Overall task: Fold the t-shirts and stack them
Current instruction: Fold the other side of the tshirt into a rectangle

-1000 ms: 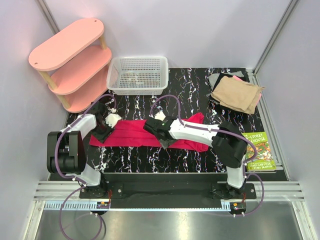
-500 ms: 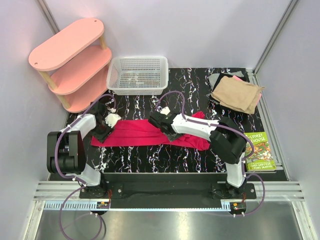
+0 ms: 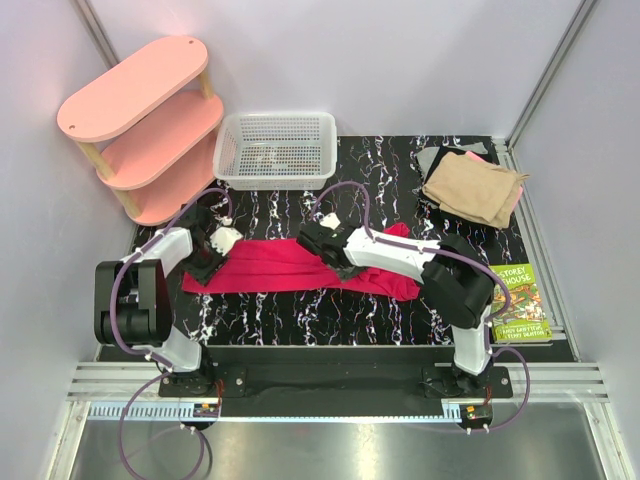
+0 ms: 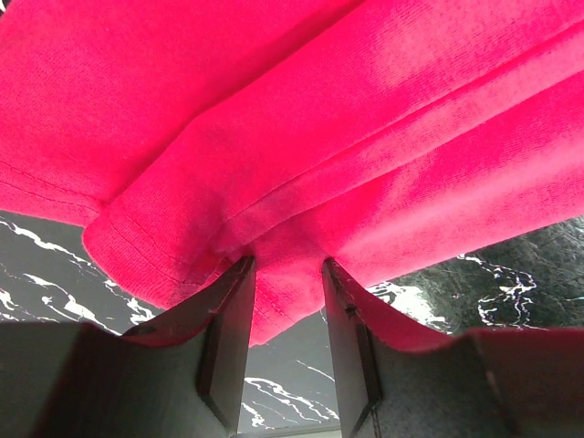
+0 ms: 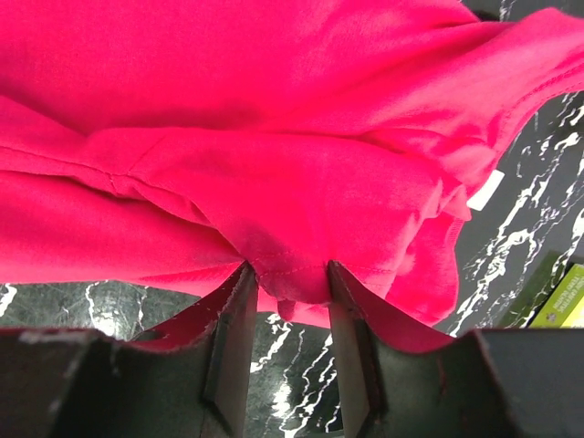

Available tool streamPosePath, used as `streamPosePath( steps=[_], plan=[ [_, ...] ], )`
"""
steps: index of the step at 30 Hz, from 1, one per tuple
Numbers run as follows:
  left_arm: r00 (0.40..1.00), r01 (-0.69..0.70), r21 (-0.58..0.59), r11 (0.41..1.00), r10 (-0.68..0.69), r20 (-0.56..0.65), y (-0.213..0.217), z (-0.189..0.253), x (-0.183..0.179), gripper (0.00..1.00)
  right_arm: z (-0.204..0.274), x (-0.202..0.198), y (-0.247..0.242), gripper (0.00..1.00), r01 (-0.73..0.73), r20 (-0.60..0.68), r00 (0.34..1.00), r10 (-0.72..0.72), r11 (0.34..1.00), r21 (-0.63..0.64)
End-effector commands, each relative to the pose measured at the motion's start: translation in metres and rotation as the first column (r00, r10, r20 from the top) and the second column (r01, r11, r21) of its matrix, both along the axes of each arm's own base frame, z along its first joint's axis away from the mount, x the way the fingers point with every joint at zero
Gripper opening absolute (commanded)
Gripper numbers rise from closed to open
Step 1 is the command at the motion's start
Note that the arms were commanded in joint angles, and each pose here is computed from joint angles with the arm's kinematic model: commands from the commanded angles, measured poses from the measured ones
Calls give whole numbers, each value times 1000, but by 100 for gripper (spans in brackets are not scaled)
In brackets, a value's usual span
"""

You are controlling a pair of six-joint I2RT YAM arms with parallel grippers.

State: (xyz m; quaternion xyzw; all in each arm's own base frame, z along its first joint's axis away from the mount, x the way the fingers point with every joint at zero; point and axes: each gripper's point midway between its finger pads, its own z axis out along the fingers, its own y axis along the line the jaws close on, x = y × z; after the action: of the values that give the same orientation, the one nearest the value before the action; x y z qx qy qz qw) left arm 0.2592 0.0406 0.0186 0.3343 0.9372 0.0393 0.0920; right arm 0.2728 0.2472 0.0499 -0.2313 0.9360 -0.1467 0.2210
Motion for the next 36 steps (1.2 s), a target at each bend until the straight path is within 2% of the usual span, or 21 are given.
streamPosePath(
  steps=[1, 11, 20, 25, 29, 31, 33, 35, 36],
  plan=[
    [1000, 12, 0, 1000, -12, 25, 2, 0, 7, 40, 36, 13, -5, 43, -7, 63, 998, 4, 999, 43],
    [1000, 17, -5, 1000, -17, 19, 2, -1, 4, 39, 41, 41, -28, 41, 49, 60, 997, -52, 998, 45],
    [1000, 10, 5, 1000, -10, 20, 10, -2, 0, 39, 40, 77, -30, 23, 81, 64, 994, -85, 995, 64],
    [1000, 5, 5, 1000, -5, 25, 14, -1, 1, 39, 36, 79, -25, 22, 76, 44, 996, -80, 994, 78],
    [1000, 0, 0, 1000, 0, 15, 14, -4, 0, 38, 38, 109, -18, 18, 89, 60, 994, -96, 990, 106],
    [1000, 0, -6, 1000, 0, 15, 12, -4, -2, 38, 31, 127, -18, 18, 114, 42, 992, -120, 985, 129],
    [1000, 2, -3, 1000, -2, 15, 13, -4, -5, 38, 35, 149, -17, 25, 119, 69, 989, -128, 985, 126],
    [1000, 4, 5, 1000, -4, 17, 14, -3, -8, 38, 39, 165, -20, 42, 128, 86, 987, -137, 986, 108],
    [1000, 7, 6, 1000, -7, 19, 14, -3, -8, 38, 43, 171, -24, 40, 138, 103, 984, -148, 986, 94]
  ],
)
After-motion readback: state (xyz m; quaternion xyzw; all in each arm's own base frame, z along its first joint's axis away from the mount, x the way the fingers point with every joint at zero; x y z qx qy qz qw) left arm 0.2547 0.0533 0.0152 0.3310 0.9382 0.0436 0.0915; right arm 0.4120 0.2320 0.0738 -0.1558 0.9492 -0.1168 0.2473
